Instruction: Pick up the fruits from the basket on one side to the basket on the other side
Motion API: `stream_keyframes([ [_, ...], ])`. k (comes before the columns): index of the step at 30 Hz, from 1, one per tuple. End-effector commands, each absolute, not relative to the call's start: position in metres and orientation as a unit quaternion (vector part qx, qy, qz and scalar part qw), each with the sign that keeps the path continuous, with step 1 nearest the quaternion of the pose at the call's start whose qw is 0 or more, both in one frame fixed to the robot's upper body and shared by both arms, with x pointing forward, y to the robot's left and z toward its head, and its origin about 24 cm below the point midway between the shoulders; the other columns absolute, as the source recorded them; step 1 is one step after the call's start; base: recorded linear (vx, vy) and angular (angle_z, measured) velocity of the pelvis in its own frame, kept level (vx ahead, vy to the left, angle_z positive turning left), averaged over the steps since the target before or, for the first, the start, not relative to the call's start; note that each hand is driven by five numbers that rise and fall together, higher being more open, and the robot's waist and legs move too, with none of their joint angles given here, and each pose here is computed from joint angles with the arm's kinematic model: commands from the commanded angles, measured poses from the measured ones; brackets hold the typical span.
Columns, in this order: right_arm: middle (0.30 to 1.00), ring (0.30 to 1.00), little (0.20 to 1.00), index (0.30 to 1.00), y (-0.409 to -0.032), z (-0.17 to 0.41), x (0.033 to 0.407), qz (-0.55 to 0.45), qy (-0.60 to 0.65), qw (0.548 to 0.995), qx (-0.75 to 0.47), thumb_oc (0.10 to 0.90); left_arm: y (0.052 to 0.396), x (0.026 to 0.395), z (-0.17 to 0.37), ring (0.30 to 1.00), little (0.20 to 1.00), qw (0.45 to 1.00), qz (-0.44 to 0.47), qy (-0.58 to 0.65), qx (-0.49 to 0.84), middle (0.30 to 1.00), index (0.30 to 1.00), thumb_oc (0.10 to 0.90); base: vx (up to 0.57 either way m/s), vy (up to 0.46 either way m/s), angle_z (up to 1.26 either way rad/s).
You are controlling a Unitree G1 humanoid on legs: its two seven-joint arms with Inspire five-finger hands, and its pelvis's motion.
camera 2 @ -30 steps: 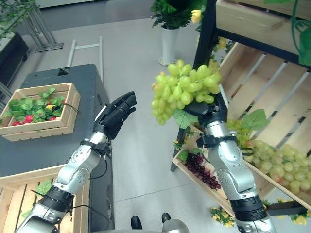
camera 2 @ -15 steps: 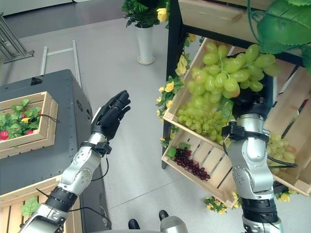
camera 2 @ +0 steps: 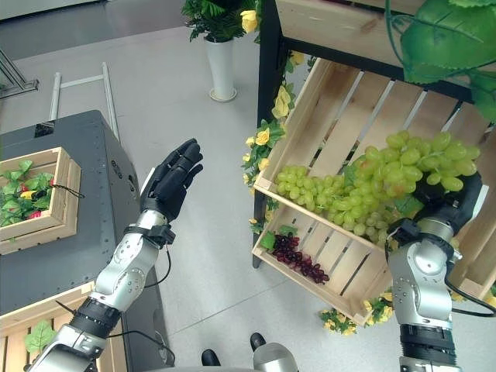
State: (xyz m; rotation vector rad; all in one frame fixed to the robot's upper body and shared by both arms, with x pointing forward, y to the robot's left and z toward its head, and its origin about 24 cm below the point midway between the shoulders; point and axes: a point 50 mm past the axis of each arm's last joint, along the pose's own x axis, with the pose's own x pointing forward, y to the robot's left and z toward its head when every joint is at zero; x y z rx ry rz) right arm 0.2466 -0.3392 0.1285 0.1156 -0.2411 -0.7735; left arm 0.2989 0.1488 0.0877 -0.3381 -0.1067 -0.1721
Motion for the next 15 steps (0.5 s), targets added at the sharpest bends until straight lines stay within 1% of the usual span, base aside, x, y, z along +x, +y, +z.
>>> stream_keyframes([
  [1, 0.300, 0.300, 0.300, 0.300, -0.365, 0.175, 0.250, -0.403, -0.200, 0.893, 0.005, 0.400, 0.134, 0.305, 0.145, 0.900, 0.900, 0.959, -0.147, -0.182, -0.158, 0.900, 0.900, 0.800, -0.03, -0.035, 0.04],
  [5, 0.300, 0.300, 0.300, 0.300, -0.376, 0.146, 0.258, -0.428, -0.108, 0.897, 0.005, 0.400, 0.126, 0.304, 0.149, 0.900, 0.900, 0.956, -0.169, -0.181, -0.156, 0.900, 0.900, 0.800, -0.02, -0.037, 0.03],
  [7, 0.300, 0.300, 0.300, 0.300, -0.379, 0.127, 0.266, -0.428, -0.031, 0.903, 0.003, 0.400, 0.117, 0.303, 0.153, 0.900, 0.900, 0.952, -0.200, -0.188, -0.134, 0.900, 0.900, 0.800, -0.01, -0.040, 0.00],
  [8, 0.406, 0.406, 0.406, 0.406, -0.379, 0.126, 0.267, -0.426, -0.023, 0.904, -0.001, 0.471, 0.115, 0.303, 0.154, 0.900, 0.900, 0.951, -0.207, -0.188, -0.131, 0.900, 0.900, 0.800, 0.00, 0.000, 0.00],
  [9, 0.498, 0.498, 0.498, 0.498, -0.379, 0.123, 0.270, -0.420, -0.004, 0.907, -0.010, 0.532, 0.111, 0.303, 0.156, 0.900, 0.900, 0.949, -0.220, -0.190, -0.123, 0.900, 0.900, 0.800, 0.00, 0.000, 0.00],
  [10, 0.561, 0.561, 0.561, 0.561, -0.379, 0.120, 0.272, -0.413, 0.009, 0.910, -0.014, 0.574, 0.109, 0.303, 0.158, 0.900, 0.900, 0.947, -0.229, -0.191, -0.118, 0.900, 0.900, 0.800, -0.04, -0.025, 0.00],
  [11, 0.869, 0.869, 0.869, 0.869, -0.377, 0.117, 0.277, -0.395, 0.028, 0.918, -0.019, 0.780, 0.105, 0.302, 0.161, 0.900, 0.900, 0.945, -0.242, -0.193, -0.110, 0.900, 0.900, 0.800, -0.04, -0.022, 0.00],
  [12, 0.900, 0.900, 0.900, 0.900, -0.373, 0.115, 0.281, -0.382, 0.041, 0.923, -0.027, 0.800, 0.102, 0.302, 0.162, 0.900, 0.900, 0.944, -0.248, -0.193, -0.104, 0.900, 0.900, 0.800, -0.04, -0.017, -0.01],
  [15, 0.900, 0.900, 0.900, 0.900, -0.367, 0.112, 0.287, -0.345, 0.068, 0.934, -0.063, 0.800, 0.100, 0.303, 0.164, 0.900, 0.900, 0.942, -0.258, -0.190, -0.101, 0.900, 0.900, 0.800, -0.01, -0.003, -0.01],
])
